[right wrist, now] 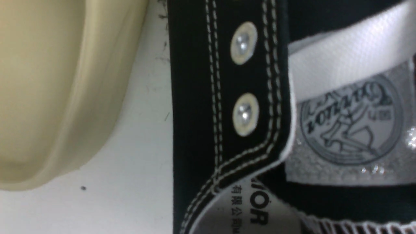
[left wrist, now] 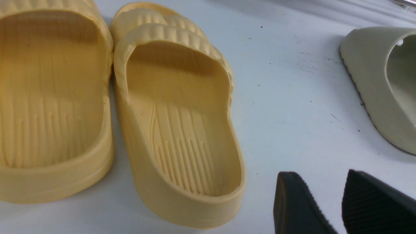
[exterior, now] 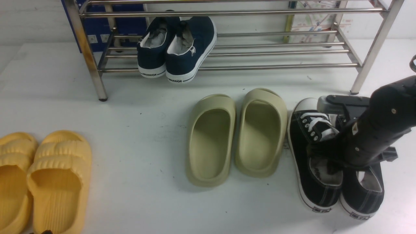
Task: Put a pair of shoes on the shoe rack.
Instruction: Use the right arm to grab the shoe closest to it, then use the right arm to put a shoe into the shoe rack
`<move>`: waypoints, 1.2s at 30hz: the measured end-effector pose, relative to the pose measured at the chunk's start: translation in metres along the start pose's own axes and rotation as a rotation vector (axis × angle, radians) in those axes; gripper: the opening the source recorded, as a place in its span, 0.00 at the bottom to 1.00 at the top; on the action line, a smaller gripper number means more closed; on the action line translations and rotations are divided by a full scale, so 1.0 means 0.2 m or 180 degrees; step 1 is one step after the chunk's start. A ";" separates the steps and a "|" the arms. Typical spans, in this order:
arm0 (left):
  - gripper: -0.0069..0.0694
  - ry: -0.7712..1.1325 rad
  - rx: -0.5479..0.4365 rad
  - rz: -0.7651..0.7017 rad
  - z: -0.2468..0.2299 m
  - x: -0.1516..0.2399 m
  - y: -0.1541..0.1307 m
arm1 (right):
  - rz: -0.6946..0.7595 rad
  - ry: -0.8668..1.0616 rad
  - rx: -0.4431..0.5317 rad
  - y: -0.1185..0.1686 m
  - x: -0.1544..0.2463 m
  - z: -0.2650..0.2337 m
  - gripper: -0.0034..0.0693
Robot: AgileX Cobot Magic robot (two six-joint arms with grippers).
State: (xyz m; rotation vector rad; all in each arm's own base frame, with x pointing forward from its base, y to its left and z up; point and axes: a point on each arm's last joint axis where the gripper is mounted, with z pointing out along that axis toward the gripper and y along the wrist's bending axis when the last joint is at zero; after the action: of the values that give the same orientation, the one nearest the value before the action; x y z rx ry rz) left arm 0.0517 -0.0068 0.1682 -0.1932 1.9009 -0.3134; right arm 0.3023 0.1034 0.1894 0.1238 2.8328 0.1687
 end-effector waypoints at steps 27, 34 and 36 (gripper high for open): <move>0.40 0.0000 0.0000 0.0000 0.00 0.00 0.00 | -0.0212 -0.0916 -0.0408 0.16 -0.35 -0.39 0.06; 0.40 0.0000 0.0000 0.0000 0.00 0.00 0.00 | -0.0223 -0.0970 -0.0423 0.24 -0.54 -0.26 0.06; 0.40 0.0000 0.0000 0.0000 0.00 0.00 0.00 | -0.0211 -0.1022 -0.0440 0.26 -0.60 -0.24 0.06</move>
State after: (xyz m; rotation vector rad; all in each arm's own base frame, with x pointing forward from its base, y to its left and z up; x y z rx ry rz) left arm 0.0517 -0.0068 0.1682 -0.1932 1.9009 -0.3134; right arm 0.4057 0.1374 0.2762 0.0238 2.4932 0.3006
